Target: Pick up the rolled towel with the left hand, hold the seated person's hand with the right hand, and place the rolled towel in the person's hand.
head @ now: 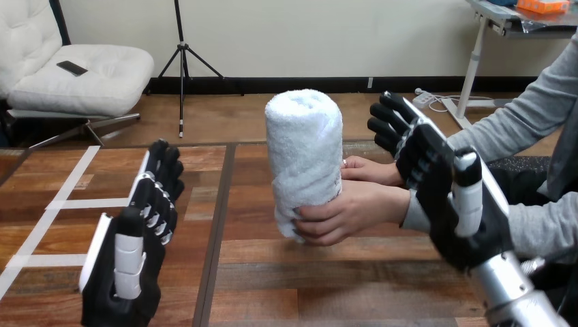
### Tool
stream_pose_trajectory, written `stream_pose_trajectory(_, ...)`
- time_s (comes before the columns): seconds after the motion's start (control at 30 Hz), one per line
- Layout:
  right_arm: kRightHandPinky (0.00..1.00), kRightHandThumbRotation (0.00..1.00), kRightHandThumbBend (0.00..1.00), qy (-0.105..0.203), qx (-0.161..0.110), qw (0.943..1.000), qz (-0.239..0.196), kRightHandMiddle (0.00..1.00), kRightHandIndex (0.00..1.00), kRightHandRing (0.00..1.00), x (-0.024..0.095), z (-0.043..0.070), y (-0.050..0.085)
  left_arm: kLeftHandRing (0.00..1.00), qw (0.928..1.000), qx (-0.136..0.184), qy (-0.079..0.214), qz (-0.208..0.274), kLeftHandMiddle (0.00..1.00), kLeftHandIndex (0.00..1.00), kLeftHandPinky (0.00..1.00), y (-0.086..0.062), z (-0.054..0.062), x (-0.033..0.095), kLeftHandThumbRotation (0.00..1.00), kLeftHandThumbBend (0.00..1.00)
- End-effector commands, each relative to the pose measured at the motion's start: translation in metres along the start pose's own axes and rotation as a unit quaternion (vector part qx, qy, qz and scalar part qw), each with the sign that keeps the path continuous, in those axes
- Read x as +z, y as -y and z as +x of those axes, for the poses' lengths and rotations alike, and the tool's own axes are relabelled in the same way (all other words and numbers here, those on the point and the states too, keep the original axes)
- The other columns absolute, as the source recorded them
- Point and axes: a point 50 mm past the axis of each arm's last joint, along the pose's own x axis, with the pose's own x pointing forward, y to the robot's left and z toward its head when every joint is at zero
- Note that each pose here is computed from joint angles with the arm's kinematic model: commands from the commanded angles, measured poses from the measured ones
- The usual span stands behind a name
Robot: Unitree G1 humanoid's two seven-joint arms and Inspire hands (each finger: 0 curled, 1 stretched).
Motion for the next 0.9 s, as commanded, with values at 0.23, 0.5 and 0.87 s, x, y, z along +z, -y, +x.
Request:
stream_pose_trajectory(0.23, 1.0, 1.0, 0.92, 0.039, -0.01, 0.999, 0.02, 0.98, 0.98, 0.99, 0.01, -0.001, -0.018, 1.0, 0.9983, -0.028, 0.051, -0.002, 1.0, 1.0, 1.0, 0.015, 0.008, 0.015, 1.0, 0.98)
stream_pose_trajectory(0.5, 1.0, 1.0, 0.91, 0.041, -0.01, 0.9984, 0.037, 0.98, 0.98, 1.0, 0.007, -0.005, -0.027, 1.0, 0.9979, -0.032, 0.055, -0.009, 1.0, 1.0, 1.0, 0.018, 0.007, 0.015, 1.0, 0.96)
stream_pose_trajectory(0.87, 1.0, 1.0, 0.89, 0.038, -0.009, 0.9982, 0.046, 0.98, 0.98, 1.0, 0.004, -0.013, -0.031, 1.0, 0.9972, -0.032, 0.066, -0.01, 1.0, 1.0, 1.0, 0.019, 0.007, 0.023, 1.0, 0.96)
